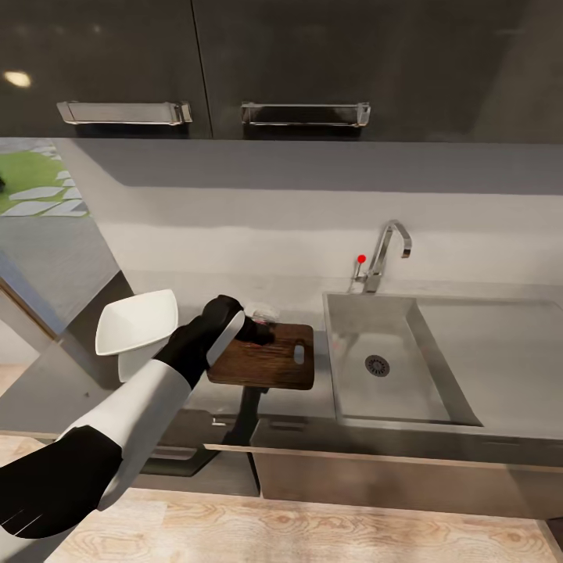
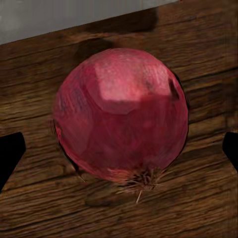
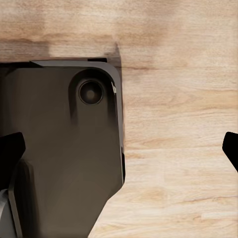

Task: In the kitchen, take the Vidalia onion out of the sink, dice it on the chopping board with the paring knife, put the diced onion into the bowl on the countertop, then place both the paring knife and the chopping board into the sink.

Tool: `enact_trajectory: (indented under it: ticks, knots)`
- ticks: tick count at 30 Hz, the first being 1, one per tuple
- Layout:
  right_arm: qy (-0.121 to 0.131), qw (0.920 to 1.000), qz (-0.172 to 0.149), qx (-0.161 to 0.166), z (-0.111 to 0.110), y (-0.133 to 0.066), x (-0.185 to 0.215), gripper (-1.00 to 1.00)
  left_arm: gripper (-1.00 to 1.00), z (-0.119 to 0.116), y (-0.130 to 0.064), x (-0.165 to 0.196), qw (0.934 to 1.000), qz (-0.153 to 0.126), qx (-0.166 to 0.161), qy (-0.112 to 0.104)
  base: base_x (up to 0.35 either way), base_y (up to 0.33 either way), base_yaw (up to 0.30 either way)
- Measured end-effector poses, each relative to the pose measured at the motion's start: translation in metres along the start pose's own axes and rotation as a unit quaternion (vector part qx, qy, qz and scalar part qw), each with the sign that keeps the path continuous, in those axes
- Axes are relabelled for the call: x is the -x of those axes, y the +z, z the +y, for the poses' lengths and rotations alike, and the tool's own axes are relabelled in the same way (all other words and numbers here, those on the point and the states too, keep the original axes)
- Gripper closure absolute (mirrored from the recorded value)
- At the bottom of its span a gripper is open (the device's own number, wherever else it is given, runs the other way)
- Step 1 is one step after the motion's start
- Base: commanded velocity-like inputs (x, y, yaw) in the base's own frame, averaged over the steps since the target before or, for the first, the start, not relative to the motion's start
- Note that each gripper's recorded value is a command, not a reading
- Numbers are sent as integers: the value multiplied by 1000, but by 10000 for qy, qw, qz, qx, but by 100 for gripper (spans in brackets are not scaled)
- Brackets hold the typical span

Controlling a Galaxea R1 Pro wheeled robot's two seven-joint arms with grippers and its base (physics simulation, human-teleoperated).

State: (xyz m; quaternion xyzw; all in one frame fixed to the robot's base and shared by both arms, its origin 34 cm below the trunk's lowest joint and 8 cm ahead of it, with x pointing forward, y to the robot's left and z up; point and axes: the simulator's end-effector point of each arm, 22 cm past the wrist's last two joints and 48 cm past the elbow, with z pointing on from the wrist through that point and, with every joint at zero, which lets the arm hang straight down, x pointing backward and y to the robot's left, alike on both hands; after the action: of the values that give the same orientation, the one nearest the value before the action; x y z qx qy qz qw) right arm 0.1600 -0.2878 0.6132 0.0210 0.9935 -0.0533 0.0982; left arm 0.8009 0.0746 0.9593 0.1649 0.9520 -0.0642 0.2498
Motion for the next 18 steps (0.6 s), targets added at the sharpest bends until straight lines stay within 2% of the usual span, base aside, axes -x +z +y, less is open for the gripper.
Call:
enact_trajectory:
  ticks: [10, 14, 18]
  knots:
    - [3, 10000, -4, -2, 0, 0, 0, -100, -100, -7, -28, 39, 9983, -572, -69, 119, 0, 0, 0]
    - [4, 10000, -4, -2, 0, 0, 0, -100, -100, -9, -49, 61, 9954, -939, -92, 193, 0, 0, 0]
    - [5, 10000, 0, -3, 0, 0, 0, -100, -100, -9, -58, 70, 9938, -1086, -94, 232, -68, 0, 0]
